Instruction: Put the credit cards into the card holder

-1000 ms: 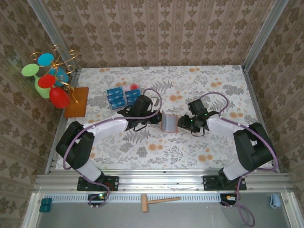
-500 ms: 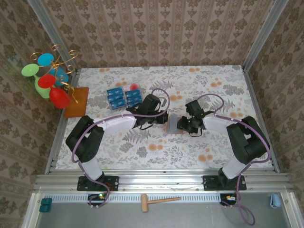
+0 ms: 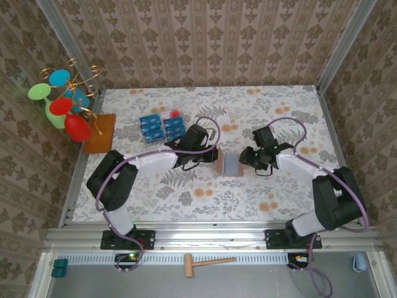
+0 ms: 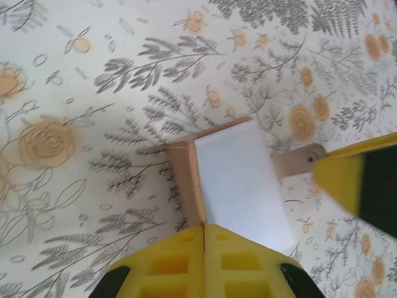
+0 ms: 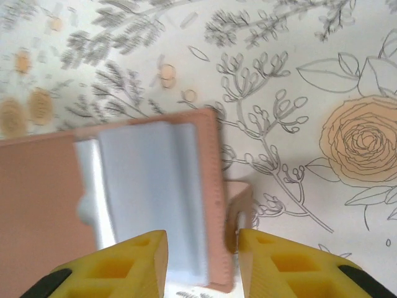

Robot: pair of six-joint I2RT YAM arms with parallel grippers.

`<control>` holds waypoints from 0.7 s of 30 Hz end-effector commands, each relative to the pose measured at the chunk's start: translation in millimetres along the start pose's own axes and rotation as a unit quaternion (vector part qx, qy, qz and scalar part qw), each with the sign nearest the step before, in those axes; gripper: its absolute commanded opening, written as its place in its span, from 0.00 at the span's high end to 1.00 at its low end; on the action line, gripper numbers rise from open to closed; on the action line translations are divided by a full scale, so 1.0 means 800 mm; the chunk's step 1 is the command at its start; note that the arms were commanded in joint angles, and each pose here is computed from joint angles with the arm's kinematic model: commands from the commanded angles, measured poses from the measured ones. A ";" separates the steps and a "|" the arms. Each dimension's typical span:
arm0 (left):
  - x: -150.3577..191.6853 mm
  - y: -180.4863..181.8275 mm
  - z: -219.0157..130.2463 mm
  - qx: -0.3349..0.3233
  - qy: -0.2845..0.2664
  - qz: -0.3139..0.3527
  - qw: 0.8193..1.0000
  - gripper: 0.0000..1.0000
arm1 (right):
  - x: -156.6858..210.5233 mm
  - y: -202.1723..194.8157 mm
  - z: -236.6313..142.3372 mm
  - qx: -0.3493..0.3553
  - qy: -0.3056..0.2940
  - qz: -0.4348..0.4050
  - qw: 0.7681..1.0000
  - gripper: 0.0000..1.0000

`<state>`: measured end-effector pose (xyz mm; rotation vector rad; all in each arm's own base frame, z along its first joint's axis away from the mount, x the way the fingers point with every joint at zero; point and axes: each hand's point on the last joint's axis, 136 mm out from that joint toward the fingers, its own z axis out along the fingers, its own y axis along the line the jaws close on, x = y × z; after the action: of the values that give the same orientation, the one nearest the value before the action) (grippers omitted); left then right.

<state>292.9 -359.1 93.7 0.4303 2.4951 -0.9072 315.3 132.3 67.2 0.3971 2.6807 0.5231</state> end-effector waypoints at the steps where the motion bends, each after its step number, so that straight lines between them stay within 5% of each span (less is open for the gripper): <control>1: 0.002 0.008 -0.018 -0.003 -0.011 -0.015 1.000 1.00 | 0.003 0.011 -0.012 -0.009 0.007 -0.015 1.000 0.65; 13: 0.038 0.049 -0.036 -0.037 -0.007 -0.033 0.999 1.00 | 0.041 0.099 0.033 -0.072 0.064 -0.055 0.994 0.67; 21: 0.062 0.084 -0.049 -0.103 0.003 -0.015 0.995 1.00 | 0.061 0.090 0.063 -0.047 0.086 -0.058 0.993 0.68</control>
<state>266.7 -292.4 61.4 0.3257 2.5733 -0.7538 301.9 225.6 38.0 0.1533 2.8173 0.6671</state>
